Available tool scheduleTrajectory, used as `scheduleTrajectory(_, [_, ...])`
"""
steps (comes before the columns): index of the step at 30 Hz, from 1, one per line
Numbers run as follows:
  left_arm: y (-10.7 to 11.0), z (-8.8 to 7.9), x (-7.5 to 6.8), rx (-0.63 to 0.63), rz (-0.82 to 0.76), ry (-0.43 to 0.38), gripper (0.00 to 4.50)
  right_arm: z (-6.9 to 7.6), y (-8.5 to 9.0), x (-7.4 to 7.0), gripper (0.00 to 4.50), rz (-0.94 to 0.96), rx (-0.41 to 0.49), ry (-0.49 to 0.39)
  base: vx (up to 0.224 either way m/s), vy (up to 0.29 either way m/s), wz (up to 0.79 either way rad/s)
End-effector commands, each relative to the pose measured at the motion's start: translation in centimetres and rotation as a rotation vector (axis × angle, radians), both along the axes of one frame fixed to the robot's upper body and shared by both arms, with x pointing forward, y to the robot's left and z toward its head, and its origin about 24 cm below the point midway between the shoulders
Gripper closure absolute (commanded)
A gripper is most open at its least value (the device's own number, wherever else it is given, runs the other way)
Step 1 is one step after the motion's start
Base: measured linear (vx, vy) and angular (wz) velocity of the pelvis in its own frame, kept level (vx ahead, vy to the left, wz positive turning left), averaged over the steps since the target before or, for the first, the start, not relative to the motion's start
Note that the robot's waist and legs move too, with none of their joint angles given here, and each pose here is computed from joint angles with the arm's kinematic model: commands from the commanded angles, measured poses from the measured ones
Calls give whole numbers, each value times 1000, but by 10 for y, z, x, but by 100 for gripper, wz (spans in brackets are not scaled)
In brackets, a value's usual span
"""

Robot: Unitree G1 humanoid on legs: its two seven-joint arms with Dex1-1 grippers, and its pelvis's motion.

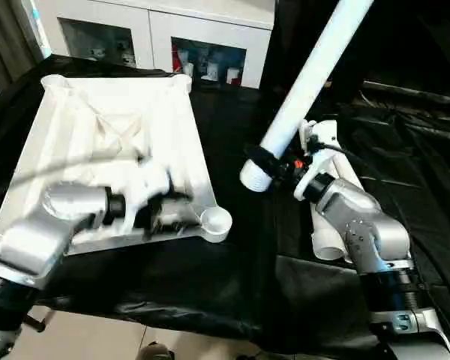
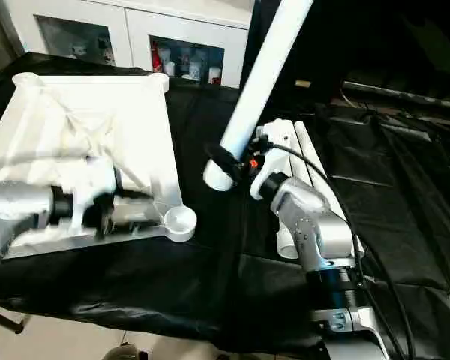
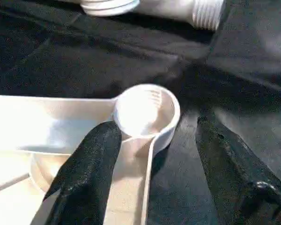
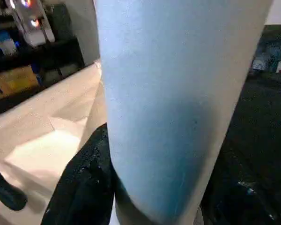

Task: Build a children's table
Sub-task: Pick table leg, then insert table leg to table base

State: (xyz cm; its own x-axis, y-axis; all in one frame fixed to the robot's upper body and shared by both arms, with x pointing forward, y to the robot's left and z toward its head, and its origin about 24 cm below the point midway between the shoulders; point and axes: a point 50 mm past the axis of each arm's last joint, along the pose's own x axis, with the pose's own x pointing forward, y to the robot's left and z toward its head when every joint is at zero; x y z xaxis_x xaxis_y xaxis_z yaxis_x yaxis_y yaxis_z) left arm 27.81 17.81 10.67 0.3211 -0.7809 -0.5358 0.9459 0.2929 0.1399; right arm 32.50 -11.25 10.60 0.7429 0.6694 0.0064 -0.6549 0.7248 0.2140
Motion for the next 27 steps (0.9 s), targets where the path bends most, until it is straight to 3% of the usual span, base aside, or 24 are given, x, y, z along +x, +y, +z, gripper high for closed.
scheduleTrajectory(1, [3,-4,2,57,-30,-9,190,-1,-1,0,261,3,-42,-25,0,0,0])
scheduleTrajectory(11, [20,-18,8,125,-62,56,274,-10,3,-12,261,57,9,39,0,0,0])
scheduleTrajectory(27, [34,-30,12,147,-50,92,396,-10,1,-14,261,62,3,17,0,0,0])
